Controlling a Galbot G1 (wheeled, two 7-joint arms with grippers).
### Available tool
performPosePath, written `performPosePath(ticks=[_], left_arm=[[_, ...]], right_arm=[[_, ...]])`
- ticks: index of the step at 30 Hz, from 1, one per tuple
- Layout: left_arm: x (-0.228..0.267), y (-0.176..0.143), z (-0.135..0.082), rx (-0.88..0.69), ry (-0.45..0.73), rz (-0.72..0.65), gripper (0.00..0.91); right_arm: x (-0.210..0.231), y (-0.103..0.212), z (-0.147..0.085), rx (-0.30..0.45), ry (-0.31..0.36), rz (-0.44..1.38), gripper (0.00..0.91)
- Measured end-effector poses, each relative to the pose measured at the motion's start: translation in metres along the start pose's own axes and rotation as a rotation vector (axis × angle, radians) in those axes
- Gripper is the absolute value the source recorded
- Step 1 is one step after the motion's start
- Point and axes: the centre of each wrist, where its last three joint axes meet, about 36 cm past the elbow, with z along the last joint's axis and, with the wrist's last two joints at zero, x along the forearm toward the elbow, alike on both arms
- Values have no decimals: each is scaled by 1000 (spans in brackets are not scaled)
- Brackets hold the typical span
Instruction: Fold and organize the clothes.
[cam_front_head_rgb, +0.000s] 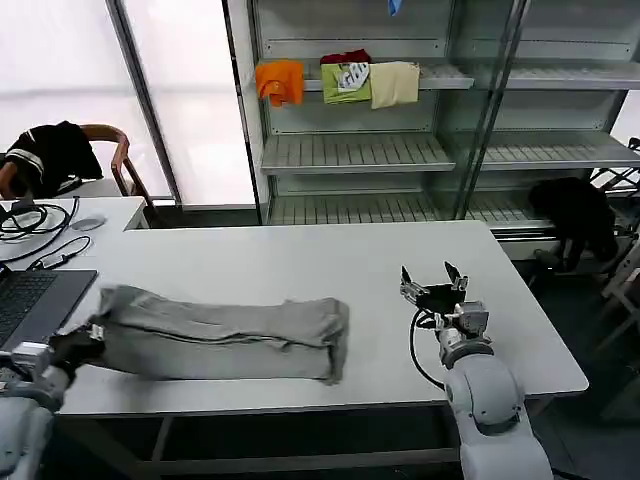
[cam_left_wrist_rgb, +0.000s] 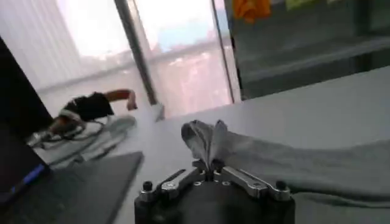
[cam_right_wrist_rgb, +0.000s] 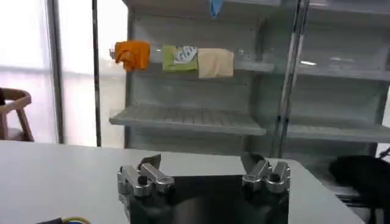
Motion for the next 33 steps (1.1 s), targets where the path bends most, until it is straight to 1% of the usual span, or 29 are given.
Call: performPosePath(ticks=[2,5,8,12,18,25,33], left_arm=[[3,14,-12,-15,-21,-22,10],[9,21,-28,-11,-55,-20,20],[17,14,-43,-11,-96,-4,20],[25,-12,-56,-20,-136,52,20],[24,-69,-53,-16,-138,155,20],[25,-131,-43,2,-117,264,20],[25,-178,-37,26,-101,339,30]], right_arm=[[-5,2,3,-16,10,-13,907],[-12,5,8,-32,29,-24,907],[-17,7,15,-41,53,-29,907],[-20,7,22,-42,73,-31,907],[-20,6,31,-39,100,-32,907],[-18,10,42,-35,129,-34,907],[-18,15,49,-30,149,-40,907]])
